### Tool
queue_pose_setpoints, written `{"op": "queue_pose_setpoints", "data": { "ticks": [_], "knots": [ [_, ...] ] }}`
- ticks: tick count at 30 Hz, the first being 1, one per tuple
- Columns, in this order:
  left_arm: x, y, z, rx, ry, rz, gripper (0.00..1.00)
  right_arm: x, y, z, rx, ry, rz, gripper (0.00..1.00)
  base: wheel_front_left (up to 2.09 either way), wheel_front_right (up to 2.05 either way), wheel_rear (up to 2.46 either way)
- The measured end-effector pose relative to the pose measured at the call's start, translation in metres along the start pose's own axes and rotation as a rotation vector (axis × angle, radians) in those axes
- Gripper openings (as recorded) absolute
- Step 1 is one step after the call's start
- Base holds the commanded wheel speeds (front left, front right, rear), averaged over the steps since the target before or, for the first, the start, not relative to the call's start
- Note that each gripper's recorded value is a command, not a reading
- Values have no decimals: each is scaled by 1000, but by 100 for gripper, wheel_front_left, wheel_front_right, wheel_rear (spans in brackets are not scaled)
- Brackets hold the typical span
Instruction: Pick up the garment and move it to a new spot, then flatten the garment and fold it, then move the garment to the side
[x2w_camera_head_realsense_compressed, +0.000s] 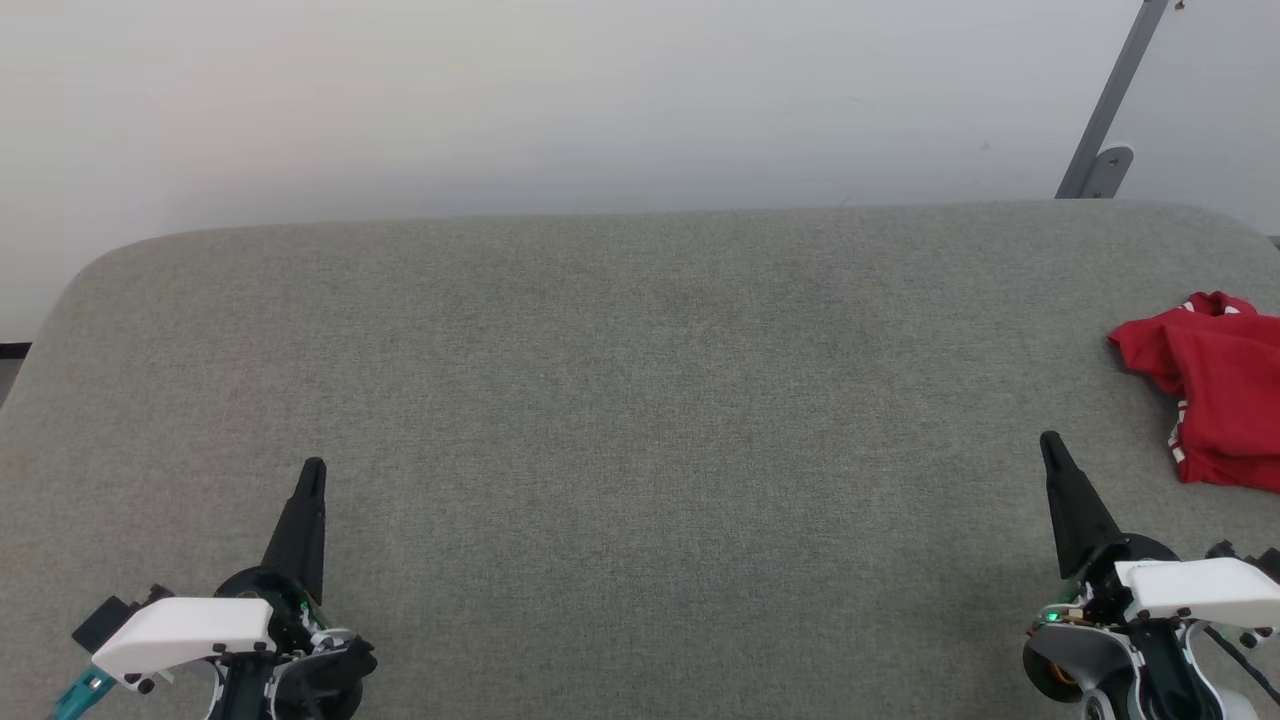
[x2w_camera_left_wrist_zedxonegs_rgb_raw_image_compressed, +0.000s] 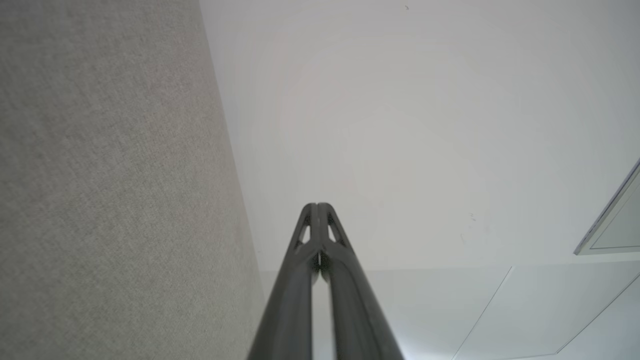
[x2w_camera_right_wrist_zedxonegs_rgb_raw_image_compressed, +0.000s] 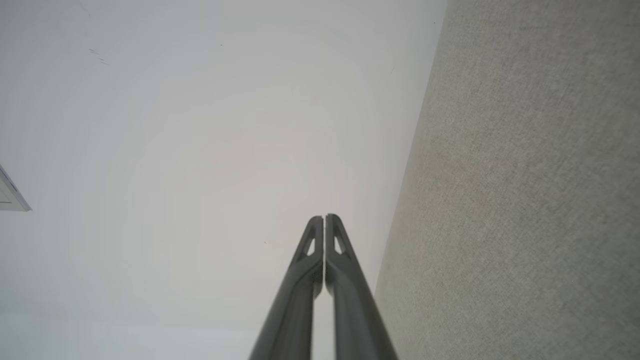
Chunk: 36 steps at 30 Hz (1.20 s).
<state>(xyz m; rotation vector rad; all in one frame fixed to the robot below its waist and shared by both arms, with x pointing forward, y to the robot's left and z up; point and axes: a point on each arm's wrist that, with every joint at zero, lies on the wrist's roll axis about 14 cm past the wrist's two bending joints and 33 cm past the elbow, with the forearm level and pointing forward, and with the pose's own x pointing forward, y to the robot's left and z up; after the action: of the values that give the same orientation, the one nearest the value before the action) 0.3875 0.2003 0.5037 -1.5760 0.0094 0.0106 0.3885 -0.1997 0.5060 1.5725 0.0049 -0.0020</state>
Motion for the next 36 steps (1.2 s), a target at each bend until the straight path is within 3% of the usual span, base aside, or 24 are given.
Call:
{"op": "queue_pose_setpoints", "data": {
  "ticks": [36],
  "knots": [
    [0, 0, 0, 0, 2, 0, 0, 0, 0, 0, 0, 0, 0, 0, 0, 0, 0]
  ]
}}
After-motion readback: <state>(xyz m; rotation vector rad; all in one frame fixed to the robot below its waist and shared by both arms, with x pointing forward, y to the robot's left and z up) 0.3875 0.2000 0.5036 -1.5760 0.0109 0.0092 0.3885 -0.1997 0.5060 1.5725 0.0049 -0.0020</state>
